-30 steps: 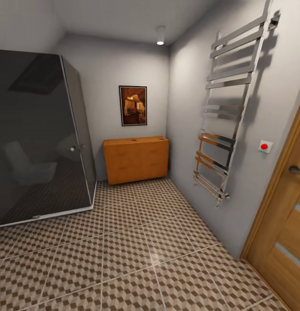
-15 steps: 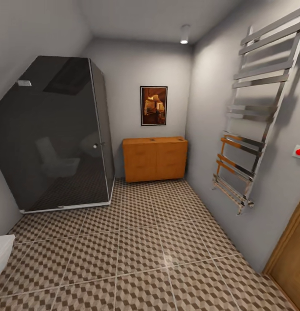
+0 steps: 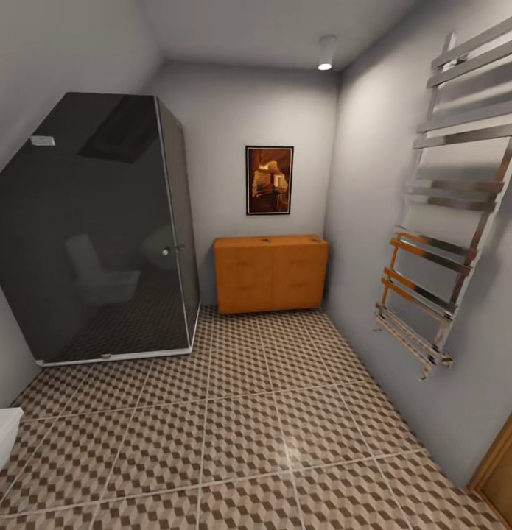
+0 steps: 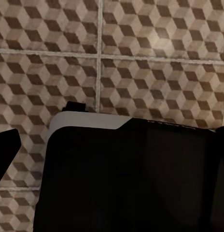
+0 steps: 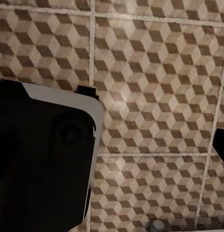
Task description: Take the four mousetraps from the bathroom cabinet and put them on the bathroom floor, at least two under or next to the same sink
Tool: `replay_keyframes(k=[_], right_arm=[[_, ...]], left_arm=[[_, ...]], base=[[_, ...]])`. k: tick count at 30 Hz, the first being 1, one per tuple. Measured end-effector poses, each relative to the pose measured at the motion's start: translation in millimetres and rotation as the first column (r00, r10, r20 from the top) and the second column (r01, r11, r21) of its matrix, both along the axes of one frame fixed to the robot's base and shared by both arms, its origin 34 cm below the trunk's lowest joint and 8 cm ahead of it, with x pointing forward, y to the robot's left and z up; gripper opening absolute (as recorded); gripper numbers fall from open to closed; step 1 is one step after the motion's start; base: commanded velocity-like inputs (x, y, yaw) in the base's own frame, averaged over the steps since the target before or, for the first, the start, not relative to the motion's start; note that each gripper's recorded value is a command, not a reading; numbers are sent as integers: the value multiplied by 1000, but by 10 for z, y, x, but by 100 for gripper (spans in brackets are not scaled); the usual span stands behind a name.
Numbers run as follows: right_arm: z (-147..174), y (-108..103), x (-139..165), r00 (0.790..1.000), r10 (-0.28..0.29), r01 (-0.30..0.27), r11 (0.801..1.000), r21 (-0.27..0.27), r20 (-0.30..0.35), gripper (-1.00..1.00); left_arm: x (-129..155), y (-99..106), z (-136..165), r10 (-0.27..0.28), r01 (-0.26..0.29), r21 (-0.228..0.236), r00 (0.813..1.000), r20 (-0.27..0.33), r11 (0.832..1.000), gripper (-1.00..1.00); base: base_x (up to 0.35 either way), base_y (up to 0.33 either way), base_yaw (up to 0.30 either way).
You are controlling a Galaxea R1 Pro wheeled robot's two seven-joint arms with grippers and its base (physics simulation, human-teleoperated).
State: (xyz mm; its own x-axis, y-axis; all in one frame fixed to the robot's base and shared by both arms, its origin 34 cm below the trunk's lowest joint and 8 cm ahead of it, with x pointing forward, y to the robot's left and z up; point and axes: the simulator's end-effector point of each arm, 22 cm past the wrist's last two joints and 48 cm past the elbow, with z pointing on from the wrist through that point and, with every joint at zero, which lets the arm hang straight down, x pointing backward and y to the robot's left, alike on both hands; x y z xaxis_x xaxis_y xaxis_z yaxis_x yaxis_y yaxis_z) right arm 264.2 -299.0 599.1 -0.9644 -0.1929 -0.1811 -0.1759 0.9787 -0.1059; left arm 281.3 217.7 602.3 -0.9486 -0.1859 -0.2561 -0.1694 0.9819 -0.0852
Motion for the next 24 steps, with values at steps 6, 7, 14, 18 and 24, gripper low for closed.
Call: replay_keyframes(k=[6, 7, 14, 18, 24], right_arm=[[1, -1, 5, 1000, 3, -3, 1000, 0, 1, 100], [1, -1, 7, 1000, 3, -3, 1000, -1, 1, 100], [2, -10, 10, 1000, 5, -5, 1000, -1, 1, 100], [4, -22, 14, 1000, 7, -7, 1000, -3, 2, 100], [1, -10, 5, 1000, 7, -7, 1000, -2, 0, 100]], left_arm=[[-37, -12, -9, -7, 7, -3, 1000, -16, 1000, 100], [-40, -12, -10, -8, 8, -3, 1000, -17, 1000, 100], [-39, -12, -10, -10, 10, -3, 1000, -18, 1000, 100], [-38, -12, -10, -10, 10, -3, 1000, -18, 1000, 100], [-38, -12, -10, -10, 10, -3, 1000, -18, 1000, 100]], base=[[321, 0, 1], [322, 0, 0], [322, 0, 0], [322, 0, 0], [322, 0, 0]])
